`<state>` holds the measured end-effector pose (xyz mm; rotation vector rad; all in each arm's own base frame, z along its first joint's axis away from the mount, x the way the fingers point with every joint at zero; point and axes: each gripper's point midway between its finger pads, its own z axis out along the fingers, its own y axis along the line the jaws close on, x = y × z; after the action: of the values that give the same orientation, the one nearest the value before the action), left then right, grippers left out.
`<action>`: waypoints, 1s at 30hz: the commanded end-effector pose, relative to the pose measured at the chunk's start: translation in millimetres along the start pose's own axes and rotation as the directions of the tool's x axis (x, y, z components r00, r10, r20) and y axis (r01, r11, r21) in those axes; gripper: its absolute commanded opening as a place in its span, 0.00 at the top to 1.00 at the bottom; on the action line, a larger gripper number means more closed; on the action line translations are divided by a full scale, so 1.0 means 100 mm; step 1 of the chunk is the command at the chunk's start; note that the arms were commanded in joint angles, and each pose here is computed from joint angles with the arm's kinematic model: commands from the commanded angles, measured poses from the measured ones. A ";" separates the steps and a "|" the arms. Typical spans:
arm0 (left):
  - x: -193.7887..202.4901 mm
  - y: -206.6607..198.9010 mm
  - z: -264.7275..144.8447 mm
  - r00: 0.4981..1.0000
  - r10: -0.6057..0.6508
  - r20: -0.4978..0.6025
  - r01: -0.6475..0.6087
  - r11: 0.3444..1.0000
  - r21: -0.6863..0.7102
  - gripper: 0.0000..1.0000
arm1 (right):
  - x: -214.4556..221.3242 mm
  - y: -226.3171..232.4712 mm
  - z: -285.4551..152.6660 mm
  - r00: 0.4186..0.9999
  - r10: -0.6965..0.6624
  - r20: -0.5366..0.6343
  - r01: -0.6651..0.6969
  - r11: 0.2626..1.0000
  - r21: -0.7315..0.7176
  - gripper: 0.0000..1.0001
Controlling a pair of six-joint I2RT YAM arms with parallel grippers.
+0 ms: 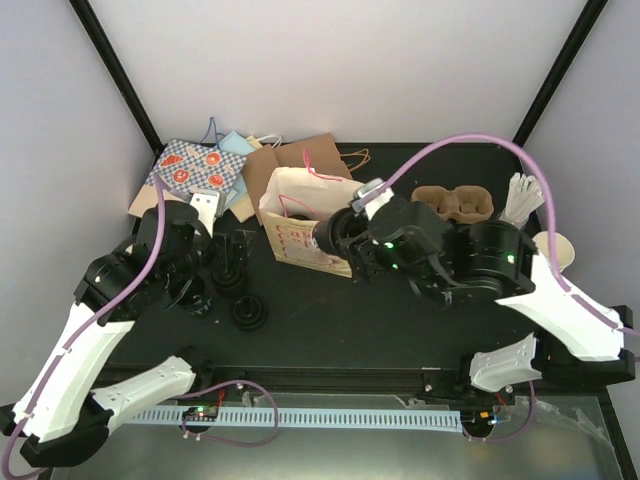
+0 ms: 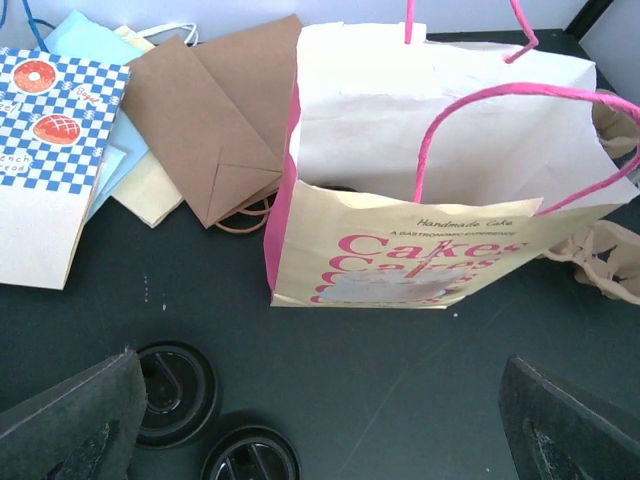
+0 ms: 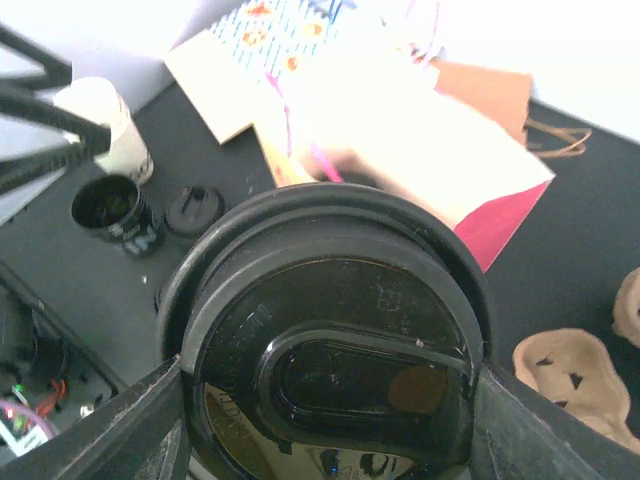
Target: Pack the takeout coffee
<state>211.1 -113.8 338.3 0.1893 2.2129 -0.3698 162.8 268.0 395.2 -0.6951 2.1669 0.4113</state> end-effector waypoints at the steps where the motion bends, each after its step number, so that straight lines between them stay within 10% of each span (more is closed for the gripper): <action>1: -0.13 0.01 -0.08 0.999 0.024 0.021 -0.024 1.000 -0.008 0.01 | -0.31 -0.31 -0.31 0.989 0.006 0.150 -0.022 0.995 0.102 0.31; 10: -0.37 0.04 -0.02 0.998 0.041 0.043 -0.040 0.999 -0.025 0.01 | -0.54 -0.53 -0.09 0.983 -0.010 0.184 -0.029 0.977 0.209 0.31; 30: -0.66 0.13 0.38 0.998 0.066 0.022 -0.065 0.998 -0.012 0.01 | -0.25 -0.44 1.21 0.981 -0.091 -0.169 0.128 0.966 0.226 0.36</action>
<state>277.8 -107.0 348.3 0.1823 2.2495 -0.2889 277.7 303.2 346.1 -0.6705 2.2255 0.0772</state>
